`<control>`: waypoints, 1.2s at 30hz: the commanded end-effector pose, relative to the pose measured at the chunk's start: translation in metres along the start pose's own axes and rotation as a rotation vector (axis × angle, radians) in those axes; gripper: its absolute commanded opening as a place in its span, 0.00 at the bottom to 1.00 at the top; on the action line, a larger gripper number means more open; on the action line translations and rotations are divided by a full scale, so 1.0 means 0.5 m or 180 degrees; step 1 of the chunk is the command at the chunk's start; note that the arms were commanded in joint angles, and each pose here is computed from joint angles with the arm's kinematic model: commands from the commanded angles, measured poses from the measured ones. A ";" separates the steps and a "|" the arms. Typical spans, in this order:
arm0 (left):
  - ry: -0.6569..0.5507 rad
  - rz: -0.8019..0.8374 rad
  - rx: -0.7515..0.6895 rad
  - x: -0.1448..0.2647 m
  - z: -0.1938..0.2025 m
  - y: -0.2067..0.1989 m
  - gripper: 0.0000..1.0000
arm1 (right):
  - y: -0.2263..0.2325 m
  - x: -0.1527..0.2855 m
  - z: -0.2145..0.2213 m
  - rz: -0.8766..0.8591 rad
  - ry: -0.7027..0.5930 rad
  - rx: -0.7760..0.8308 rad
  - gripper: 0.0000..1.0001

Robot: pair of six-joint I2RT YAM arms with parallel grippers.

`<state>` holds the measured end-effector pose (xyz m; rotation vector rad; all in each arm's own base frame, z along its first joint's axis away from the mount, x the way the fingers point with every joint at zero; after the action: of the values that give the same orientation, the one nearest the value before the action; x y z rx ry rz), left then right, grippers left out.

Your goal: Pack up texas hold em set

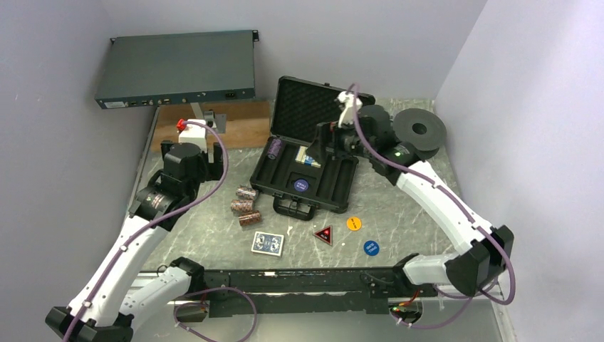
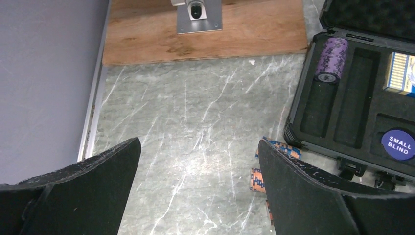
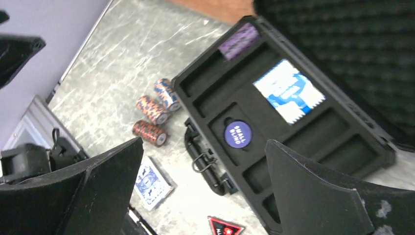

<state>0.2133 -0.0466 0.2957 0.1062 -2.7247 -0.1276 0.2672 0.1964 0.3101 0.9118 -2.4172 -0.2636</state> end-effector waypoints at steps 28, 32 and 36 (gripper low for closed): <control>-0.0457 -0.0637 0.0475 0.062 -0.029 0.070 0.99 | 0.285 -0.251 0.186 0.0677 0.0727 -0.0743 1.00; -0.0479 -0.0598 0.0475 0.063 -0.031 0.068 0.99 | 0.299 -0.273 0.203 0.0713 0.0809 -0.0661 1.00; -0.0452 -0.0589 0.0435 0.061 -0.032 0.067 0.99 | 0.316 -0.292 0.226 0.0724 0.0931 -0.0562 1.00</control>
<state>0.1896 -0.0186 0.3202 0.3845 -2.8411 -0.0234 0.2117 0.3981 0.1998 0.5429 -2.1414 -0.2361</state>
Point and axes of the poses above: each gripper's point midway between its finger pads, its own x axis back along the fingers, its own y axis along the line the jaws close on, z = x × y, the point moved 7 cm from there along x, back along the fingers
